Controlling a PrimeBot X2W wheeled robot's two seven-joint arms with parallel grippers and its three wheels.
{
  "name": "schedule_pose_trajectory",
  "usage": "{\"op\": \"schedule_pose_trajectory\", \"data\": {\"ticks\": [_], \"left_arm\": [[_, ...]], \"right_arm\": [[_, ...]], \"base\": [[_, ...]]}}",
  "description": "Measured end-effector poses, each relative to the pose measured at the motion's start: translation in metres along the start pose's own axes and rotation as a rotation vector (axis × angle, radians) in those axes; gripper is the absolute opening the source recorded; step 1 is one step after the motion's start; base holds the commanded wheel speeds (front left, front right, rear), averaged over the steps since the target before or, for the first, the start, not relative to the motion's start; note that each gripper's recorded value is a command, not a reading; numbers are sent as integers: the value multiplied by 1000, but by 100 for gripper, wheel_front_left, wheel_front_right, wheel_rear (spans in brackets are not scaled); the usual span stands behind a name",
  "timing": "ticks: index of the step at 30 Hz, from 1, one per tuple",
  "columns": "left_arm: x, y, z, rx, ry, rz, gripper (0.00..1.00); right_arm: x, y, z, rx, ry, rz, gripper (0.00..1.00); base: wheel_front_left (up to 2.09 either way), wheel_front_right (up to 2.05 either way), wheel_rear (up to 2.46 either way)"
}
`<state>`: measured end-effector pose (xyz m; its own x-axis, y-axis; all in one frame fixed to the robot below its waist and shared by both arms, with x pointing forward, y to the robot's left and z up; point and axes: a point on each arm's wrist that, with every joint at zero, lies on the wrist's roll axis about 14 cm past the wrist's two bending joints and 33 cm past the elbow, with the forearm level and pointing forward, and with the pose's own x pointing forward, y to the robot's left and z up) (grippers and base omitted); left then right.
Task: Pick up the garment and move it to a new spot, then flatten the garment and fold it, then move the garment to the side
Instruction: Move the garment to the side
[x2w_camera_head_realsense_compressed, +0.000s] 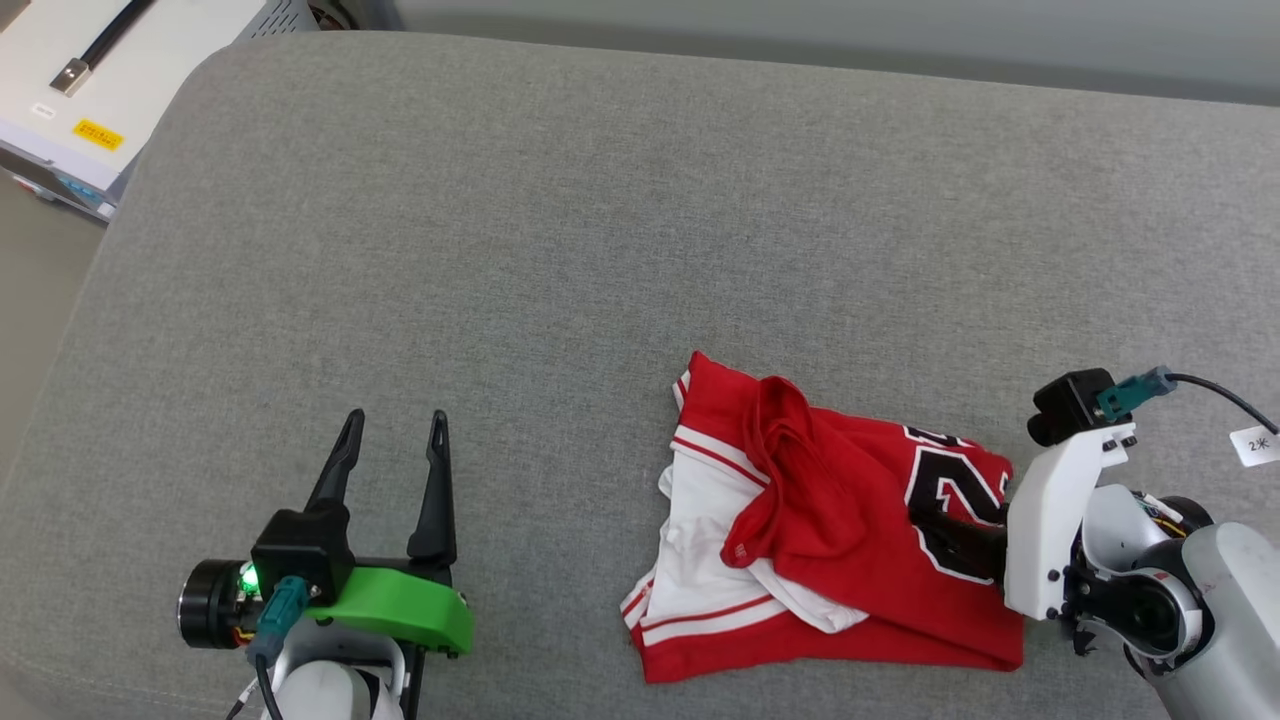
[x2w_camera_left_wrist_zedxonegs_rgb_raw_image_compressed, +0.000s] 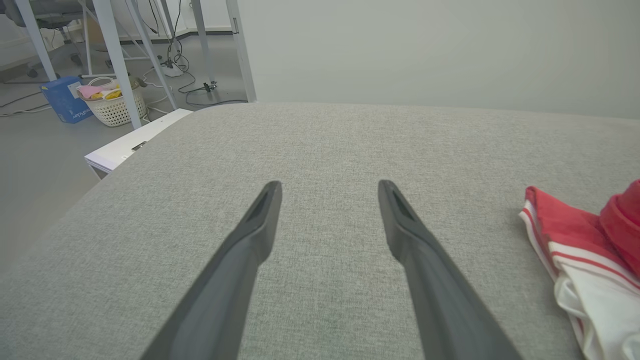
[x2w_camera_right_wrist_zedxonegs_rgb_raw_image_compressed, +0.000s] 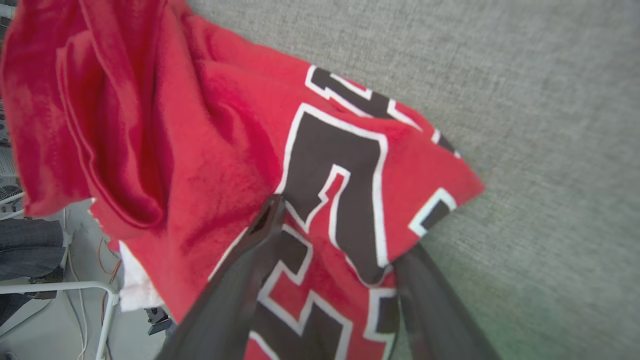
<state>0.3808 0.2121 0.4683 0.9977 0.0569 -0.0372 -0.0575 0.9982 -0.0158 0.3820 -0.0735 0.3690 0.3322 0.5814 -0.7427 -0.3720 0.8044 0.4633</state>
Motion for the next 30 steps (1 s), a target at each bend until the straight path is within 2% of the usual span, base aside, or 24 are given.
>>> {"op": "schedule_pose_trajectory", "data": {"ticks": [9, 15, 18, 24, 30], "left_arm": [[-2, -6, 10, -10, -30, -16, 100], [-1, -24, 11, -19, -36, -68, 100], [3, -36, 13, -24, -46, -104, 100], [20, -66, 20, -35, -73, -189, 100], [39, -82, 22, -44, -90, -228, 100]], "right_arm": [[-31, 15, 25, -144, -172, -10, 0], [-76, 9, 43, -291, -253, -89, 0], [-100, 1, 48, -322, -274, -136, 0], [-152, -35, 53, -305, -311, -284, 0], [-178, -82, 57, -246, -313, -427, 0]], "base": [[0, 0, 0], [0, 0, 0], [0, 0, 0], [0, 0, 0], [0, 0, 0]]}}
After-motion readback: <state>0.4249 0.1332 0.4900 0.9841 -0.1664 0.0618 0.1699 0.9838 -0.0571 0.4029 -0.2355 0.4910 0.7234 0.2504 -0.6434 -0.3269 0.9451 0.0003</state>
